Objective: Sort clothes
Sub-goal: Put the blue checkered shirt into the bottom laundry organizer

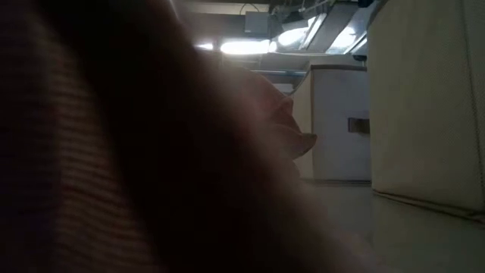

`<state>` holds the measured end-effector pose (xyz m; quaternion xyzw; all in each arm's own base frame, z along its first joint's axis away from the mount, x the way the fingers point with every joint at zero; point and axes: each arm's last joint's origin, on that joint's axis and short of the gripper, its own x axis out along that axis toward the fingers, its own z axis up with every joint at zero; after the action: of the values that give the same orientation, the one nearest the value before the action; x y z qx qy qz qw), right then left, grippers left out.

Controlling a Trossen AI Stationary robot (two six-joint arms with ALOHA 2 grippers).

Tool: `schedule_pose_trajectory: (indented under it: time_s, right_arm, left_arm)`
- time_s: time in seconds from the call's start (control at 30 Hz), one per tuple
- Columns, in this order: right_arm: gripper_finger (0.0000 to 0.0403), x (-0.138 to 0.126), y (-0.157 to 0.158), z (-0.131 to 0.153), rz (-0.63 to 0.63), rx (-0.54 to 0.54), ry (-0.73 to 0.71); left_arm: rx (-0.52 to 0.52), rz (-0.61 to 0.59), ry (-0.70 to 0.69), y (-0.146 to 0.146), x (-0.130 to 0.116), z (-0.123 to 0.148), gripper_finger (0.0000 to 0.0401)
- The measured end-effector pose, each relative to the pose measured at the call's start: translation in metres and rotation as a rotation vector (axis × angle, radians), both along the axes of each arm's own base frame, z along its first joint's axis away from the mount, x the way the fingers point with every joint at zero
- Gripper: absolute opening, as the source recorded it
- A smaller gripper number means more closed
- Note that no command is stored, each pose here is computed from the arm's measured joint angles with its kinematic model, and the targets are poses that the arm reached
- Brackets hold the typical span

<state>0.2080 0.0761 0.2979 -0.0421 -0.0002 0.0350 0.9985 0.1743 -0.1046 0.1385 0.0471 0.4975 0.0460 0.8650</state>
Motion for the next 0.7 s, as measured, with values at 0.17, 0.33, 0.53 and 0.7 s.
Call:
schedule_pose_trajectory:
  time_s: [0.17, 0.33, 0.53, 0.7]
  right_arm:
    - [0.0255, 0.001, -0.001, -0.001, -0.057, -0.001, 0.002]
    - [0.0255, 0.001, -0.001, -0.001, -0.061, -0.001, 0.003]
    - [0.0255, 0.001, -0.001, -0.001, -0.062, -0.002, 0.004]
    - [0.0255, 0.001, -0.001, -0.001, -0.062, -0.002, 0.004]
  left_arm:
    - [0.014, -0.038, 0.051, -0.002, 0.007, -0.016, 0.0208]
    - [0.021, -0.034, 0.070, -0.001, 0.010, -0.021, 0.0112]
    - [0.052, -0.069, 0.097, -0.001, 0.010, 0.003, 0.0012]
    - [0.047, -0.076, 0.049, -0.005, 0.016, 0.051, 0.0023]
